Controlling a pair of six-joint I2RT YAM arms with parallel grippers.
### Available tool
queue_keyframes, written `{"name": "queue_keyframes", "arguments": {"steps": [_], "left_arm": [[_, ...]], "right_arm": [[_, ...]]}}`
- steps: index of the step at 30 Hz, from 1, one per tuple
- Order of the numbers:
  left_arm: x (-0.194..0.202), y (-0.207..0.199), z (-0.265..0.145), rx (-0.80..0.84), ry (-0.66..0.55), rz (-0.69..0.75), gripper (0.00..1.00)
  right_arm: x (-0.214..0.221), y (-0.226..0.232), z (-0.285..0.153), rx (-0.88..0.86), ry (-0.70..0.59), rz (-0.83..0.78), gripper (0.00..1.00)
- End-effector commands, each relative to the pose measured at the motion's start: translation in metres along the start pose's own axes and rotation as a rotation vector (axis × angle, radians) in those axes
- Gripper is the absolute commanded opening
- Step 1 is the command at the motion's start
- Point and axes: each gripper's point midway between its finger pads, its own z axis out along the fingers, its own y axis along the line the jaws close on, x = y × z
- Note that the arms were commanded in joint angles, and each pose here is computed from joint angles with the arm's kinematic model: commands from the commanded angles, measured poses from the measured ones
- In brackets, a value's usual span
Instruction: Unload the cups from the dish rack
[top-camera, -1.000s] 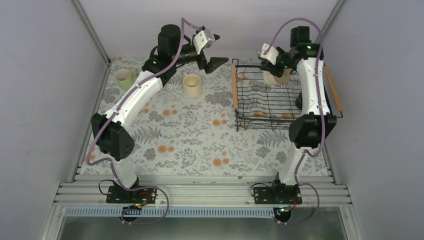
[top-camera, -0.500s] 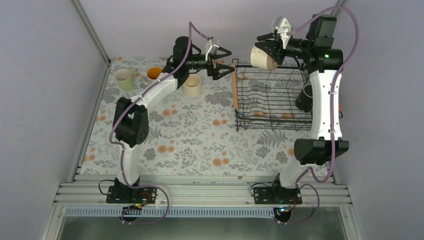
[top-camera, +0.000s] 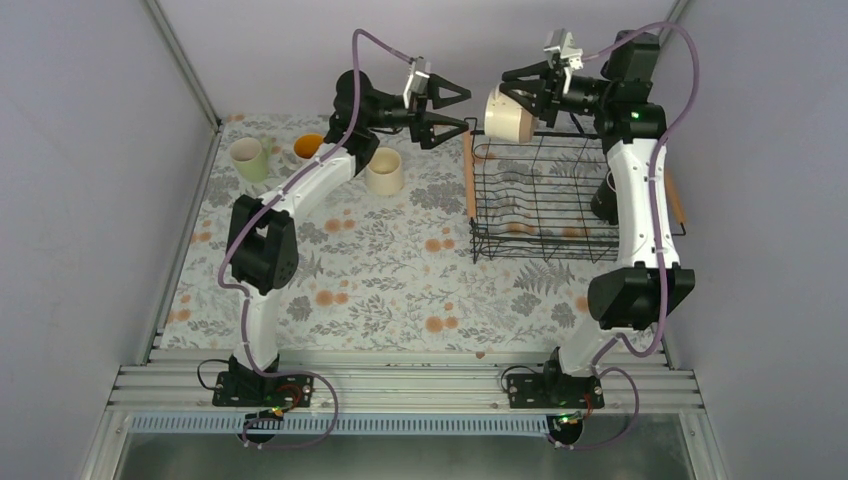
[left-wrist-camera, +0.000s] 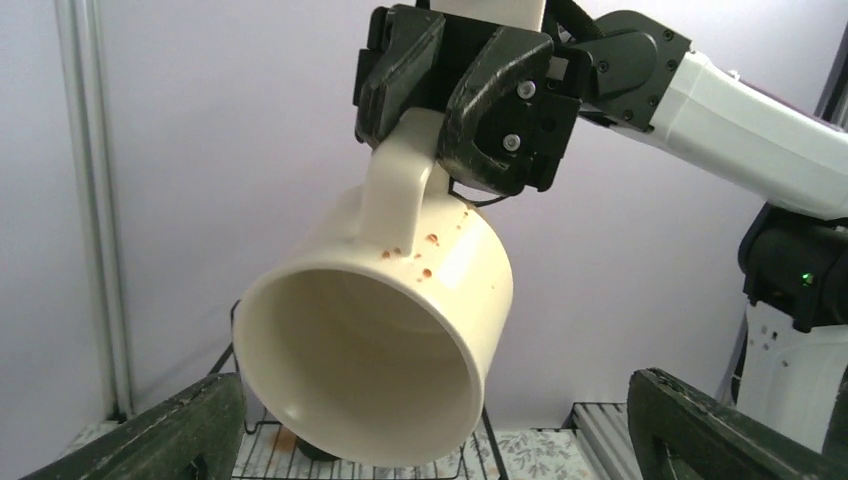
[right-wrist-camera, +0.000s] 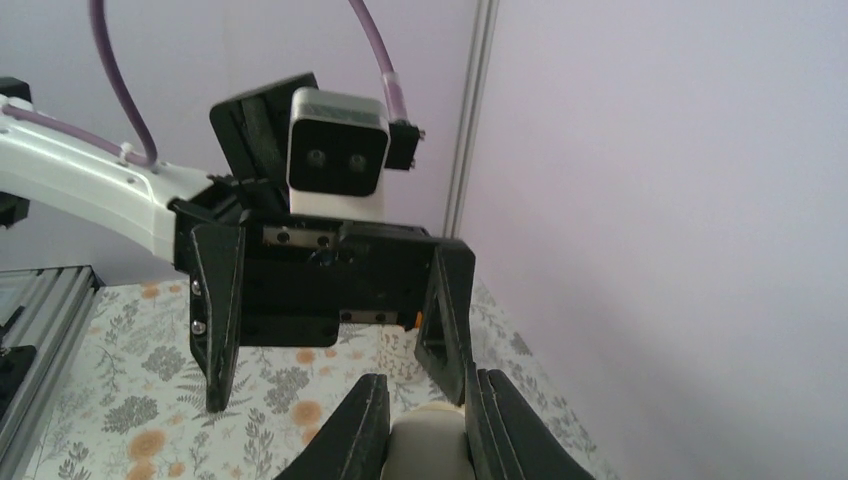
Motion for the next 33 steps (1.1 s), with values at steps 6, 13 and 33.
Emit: {"name": "queue_keyframes", "arguments": {"steps": [6,13,33], "left_arm": [[0.006,-0.004,0.011,0.059,-0.016,-0.024,0.94],[0.002,-0.017,0.027,0.113,-0.022,-0.024,0.93],[-0.021,-0.044,0.023,0.141,-0.044,-0.012,0.11]], "right_arm": [[-0.053,0.025,-0.001,-0.097,-0.128,-0.106,0.03],[-0.047,0.03,0.017,-0.121,-0.143,-0.115,0.03],[-0.047,0.032,0.025,-0.161,-0.162,-0.103,0.03]]}}
